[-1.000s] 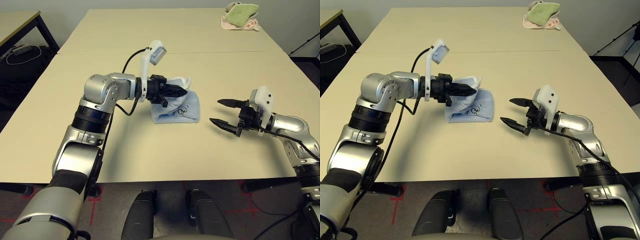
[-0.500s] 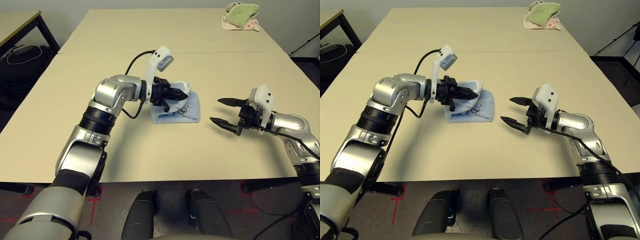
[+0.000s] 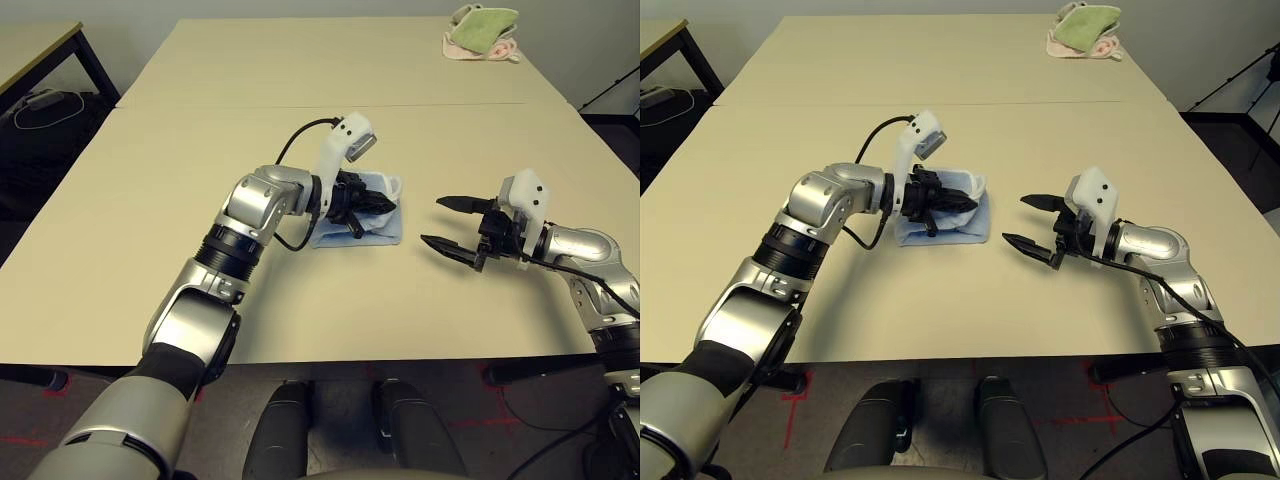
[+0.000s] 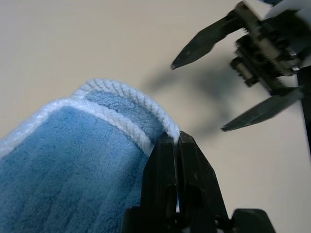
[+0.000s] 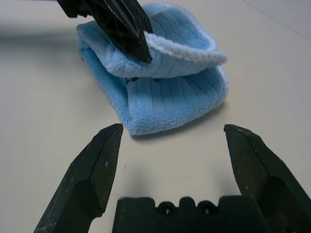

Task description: Fold the towel and set it aside.

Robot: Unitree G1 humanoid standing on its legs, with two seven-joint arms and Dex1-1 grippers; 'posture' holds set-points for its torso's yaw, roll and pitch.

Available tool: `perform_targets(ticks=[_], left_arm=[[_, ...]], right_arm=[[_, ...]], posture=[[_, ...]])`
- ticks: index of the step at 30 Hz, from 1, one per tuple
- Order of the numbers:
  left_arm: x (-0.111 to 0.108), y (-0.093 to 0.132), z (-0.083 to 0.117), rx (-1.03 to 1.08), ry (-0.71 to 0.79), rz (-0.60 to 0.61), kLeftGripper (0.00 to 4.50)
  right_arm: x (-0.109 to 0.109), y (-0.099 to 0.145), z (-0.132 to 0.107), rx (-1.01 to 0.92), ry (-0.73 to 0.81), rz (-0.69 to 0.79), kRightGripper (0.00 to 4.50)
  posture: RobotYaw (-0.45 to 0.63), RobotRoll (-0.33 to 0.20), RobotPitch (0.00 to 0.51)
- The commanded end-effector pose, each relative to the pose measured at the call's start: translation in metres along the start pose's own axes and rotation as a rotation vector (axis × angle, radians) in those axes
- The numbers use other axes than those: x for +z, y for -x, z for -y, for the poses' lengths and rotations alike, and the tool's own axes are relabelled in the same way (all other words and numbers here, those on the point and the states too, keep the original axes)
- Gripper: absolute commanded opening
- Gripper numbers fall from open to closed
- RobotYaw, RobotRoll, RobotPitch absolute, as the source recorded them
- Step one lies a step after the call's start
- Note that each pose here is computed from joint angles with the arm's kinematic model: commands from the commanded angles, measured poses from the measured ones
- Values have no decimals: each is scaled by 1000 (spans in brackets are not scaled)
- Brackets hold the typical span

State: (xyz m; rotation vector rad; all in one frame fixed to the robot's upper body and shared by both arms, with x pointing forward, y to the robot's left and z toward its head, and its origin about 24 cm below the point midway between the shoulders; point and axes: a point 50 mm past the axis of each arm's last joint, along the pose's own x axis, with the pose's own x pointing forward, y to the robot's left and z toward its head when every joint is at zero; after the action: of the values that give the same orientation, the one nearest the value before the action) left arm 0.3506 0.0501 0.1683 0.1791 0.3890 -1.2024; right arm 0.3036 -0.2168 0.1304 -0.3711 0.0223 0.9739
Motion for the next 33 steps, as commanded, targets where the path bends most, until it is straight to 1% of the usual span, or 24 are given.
perform_targets(ticks=[1,8,15,20,23,24,26,28,29,31,33], left_arm=[[-12,-6,-5,61,-8,-29,23],[-28,-12,-3,48,-12,-74,23],[-31,-15,11,-62,-13,-84,23],[-33,-19,11,-43,-17,-95,23],[-31,-22,10,-19,-17,-83,710],[-30,-22,9,-13,-14,-74,1019],[-24,-23,6,22,-3,-39,1741],[-19,-24,3,58,15,4,2600],[-17,-24,2,68,21,18,2893],[-13,-23,0,85,38,41,3743],[-11,-22,0,89,53,53,4486]], right_arm=[[0,4,1,-7,12,-4,4500],[0,6,1,-10,15,-7,4500],[1,5,2,-9,19,-7,4500],[0,5,2,-7,21,-9,4500],[0,5,2,-6,23,-10,4500],[0,6,2,-6,23,-10,4500],[0,5,2,-7,24,-11,4500],[0,5,2,-8,25,-12,4500],[0,5,2,-8,25,-12,4500],[0,5,2,-9,25,-11,4500],[0,5,2,-9,26,-11,4500]], posture=[[44,0,89],[44,0,89],[44,0,90],[42,0,91],[42,0,91],[40,0,91],[39,0,90],[40,0,90],[41,0,90],[43,0,90],[45,0,89]])
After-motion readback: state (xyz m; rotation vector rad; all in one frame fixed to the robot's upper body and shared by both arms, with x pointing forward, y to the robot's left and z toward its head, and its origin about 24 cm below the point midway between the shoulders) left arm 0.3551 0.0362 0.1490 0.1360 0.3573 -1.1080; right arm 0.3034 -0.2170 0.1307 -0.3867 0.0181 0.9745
